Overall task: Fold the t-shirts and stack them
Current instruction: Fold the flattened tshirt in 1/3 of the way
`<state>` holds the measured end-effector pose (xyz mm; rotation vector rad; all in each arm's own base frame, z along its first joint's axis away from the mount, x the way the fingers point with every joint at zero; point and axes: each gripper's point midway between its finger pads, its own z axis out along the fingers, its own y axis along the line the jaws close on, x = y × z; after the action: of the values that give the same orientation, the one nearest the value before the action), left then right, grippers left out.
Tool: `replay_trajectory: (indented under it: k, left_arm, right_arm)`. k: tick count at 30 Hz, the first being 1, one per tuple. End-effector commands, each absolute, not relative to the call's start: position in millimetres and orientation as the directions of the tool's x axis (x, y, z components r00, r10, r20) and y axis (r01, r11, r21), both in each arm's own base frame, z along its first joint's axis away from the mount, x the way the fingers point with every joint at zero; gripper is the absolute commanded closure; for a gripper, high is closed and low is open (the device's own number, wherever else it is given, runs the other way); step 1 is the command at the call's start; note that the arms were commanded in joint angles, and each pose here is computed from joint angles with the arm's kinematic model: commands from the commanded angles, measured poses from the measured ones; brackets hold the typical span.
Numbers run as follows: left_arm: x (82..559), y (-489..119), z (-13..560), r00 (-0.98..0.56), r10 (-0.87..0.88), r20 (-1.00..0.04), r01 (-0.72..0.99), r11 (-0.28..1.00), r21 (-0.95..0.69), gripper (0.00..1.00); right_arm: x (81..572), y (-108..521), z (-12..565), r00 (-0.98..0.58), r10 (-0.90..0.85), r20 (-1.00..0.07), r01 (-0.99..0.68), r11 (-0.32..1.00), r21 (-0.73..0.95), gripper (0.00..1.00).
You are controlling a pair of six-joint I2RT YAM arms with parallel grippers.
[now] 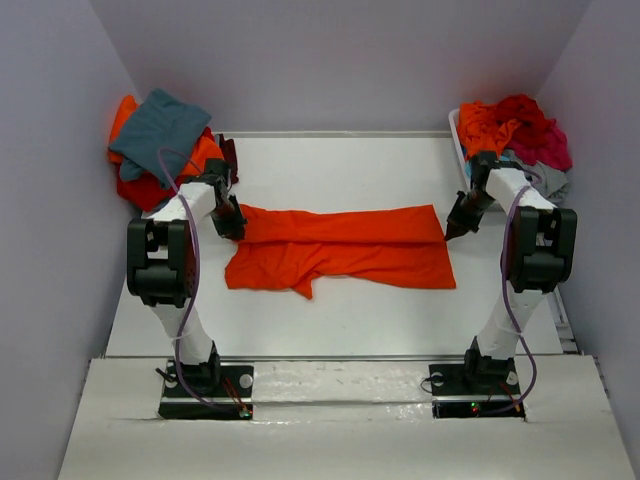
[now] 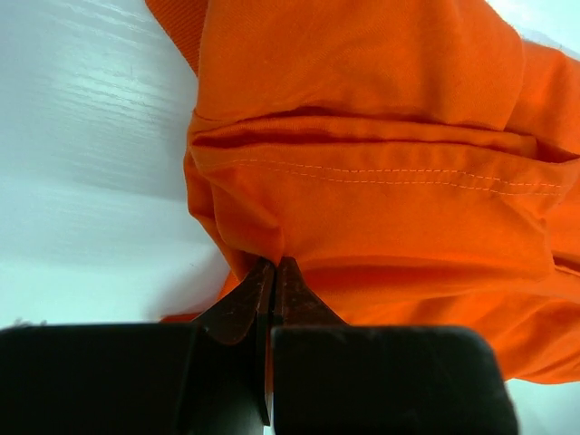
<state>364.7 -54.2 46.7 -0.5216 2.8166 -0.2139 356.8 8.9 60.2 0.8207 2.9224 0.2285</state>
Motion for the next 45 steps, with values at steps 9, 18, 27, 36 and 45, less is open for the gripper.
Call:
replay_trajectory:
  k: [9, 18, 27, 36, 45]
  left_arm:
    - [357.5, -49.0, 64.8, -0.889, -0.378, -0.259, -0.335, 0.921, -0.197, 0.34]
    - [377.7, -46.5, 92.7, -0.864, -0.377, -0.332, -0.323, 0.923, -0.208, 0.13]
    - [431.1, -54.3, 125.2, -0.841, -0.324, -0.433, -0.275, 0.946, -0.174, 0.13]
    - [471.8, -65.1, 107.6, -0.855, -0.314, -0.413, -0.264, 0.948, -0.175, 0.14]
    - [469.2, -71.0, 84.2, -0.873, -0.314, -0.372, -0.269, 0.948, -0.169, 0.14]
  right_arm:
    - [354.2, 3.3, 64.0, -0.854, 0.514, -0.077, 0.498, 0.852, 0.163, 0.78]
    - [365.1, 11.5, 83.8, -0.851, 0.513, -0.109, 0.48, 0.845, 0.234, 0.68]
    - [417.4, 28.9, 118.0, -0.847, 0.494, -0.198, 0.413, 0.845, 0.34, 0.71]
    - [470.3, 50.4, 114.0, -0.85, 0.49, -0.194, 0.383, 0.827, 0.411, 0.71]
    - [482.7, 66.3, 85.2, -0.875, 0.459, -0.157, 0.368, 0.839, 0.401, 0.72]
